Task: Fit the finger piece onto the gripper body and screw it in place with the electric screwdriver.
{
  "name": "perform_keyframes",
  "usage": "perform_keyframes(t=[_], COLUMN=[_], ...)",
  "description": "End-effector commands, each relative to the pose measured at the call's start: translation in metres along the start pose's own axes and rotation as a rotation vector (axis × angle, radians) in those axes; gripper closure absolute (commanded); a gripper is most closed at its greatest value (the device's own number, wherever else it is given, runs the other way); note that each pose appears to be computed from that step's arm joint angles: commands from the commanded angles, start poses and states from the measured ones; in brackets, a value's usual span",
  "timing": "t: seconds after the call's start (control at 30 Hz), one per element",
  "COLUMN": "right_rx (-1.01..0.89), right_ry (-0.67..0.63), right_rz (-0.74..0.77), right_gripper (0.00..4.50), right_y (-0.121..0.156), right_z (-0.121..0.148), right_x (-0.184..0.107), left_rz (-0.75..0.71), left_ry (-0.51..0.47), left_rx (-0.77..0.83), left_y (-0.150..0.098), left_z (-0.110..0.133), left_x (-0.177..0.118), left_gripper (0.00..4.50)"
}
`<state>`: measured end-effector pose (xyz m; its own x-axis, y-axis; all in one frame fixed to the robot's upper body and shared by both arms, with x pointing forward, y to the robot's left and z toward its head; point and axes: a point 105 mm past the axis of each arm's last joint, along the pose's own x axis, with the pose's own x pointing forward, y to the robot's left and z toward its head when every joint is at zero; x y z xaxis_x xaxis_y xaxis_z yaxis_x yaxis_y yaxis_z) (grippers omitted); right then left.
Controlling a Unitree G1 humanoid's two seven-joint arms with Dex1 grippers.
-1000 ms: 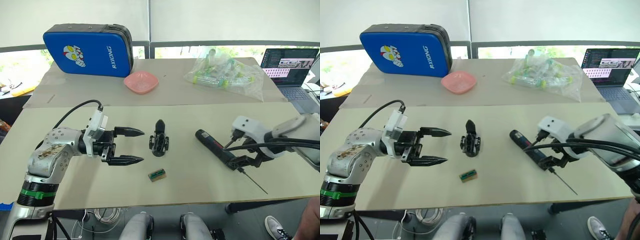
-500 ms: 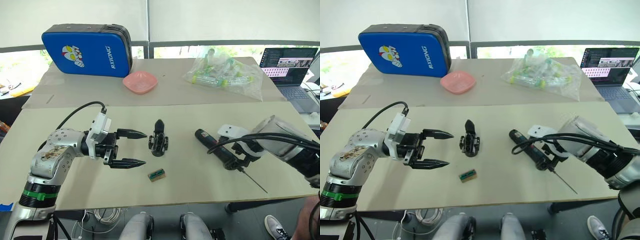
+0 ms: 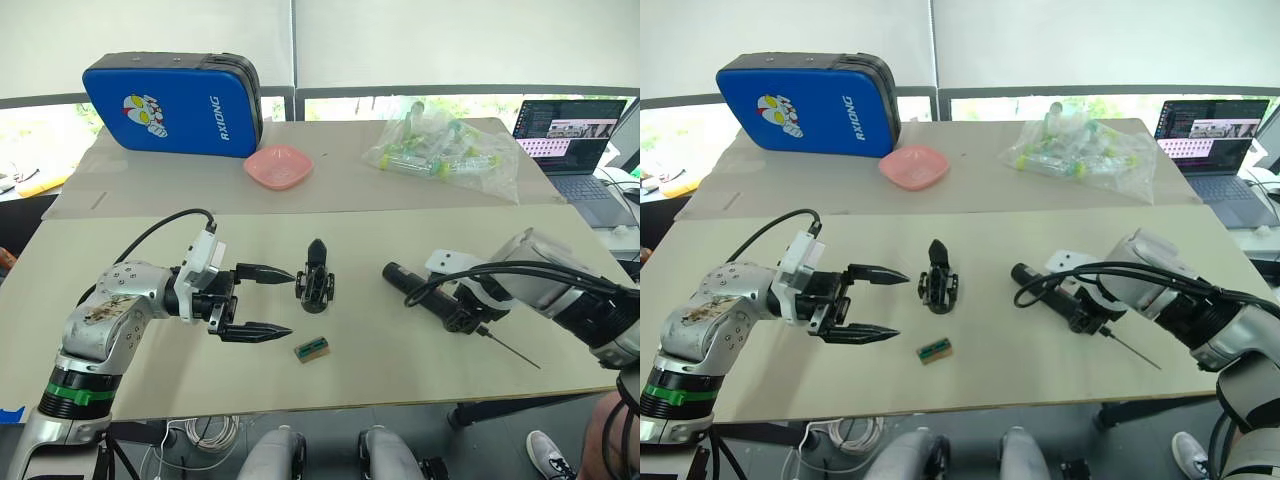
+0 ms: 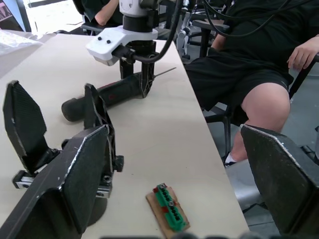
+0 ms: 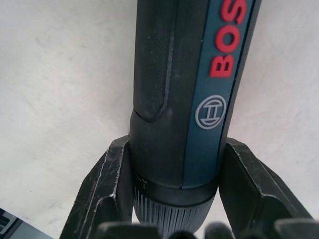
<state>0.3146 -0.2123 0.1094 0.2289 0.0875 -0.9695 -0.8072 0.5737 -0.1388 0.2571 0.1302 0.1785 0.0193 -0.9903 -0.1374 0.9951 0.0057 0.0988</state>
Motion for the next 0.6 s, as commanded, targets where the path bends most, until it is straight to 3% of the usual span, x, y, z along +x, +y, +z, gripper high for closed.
perform_keyframes(t=[0.03,0.3,0.53,0.6], right_rx=[0.005,0.050,-0.020,-0.070], right_ry=[-0.097,-0.485,-0.932,-1.116], right_rz=[-0.045,-0.112,-0.163,-0.140], right_gripper=[2.54,2.54,2.54,2.54], right_y=[-0.005,-0.004,0.014,0.027], right_z=[0.001,-0.004,0.001,0.011], right_x=[-0.011,-0.080,-0.140,-0.161], left_rz=[0.001,0.102,0.213,0.255], left_ry=[-0.001,0.015,-0.010,-0.015], left_rx=[0.030,0.016,0.049,0.067], left_y=[-0.002,-0.003,0.008,0.011], left_z=[0.008,-0.006,-0.011,-0.015], left_x=[-0.005,-0.022,-0.034,-0.039], left_gripper=[0.00,0.00,0.00,0.00])
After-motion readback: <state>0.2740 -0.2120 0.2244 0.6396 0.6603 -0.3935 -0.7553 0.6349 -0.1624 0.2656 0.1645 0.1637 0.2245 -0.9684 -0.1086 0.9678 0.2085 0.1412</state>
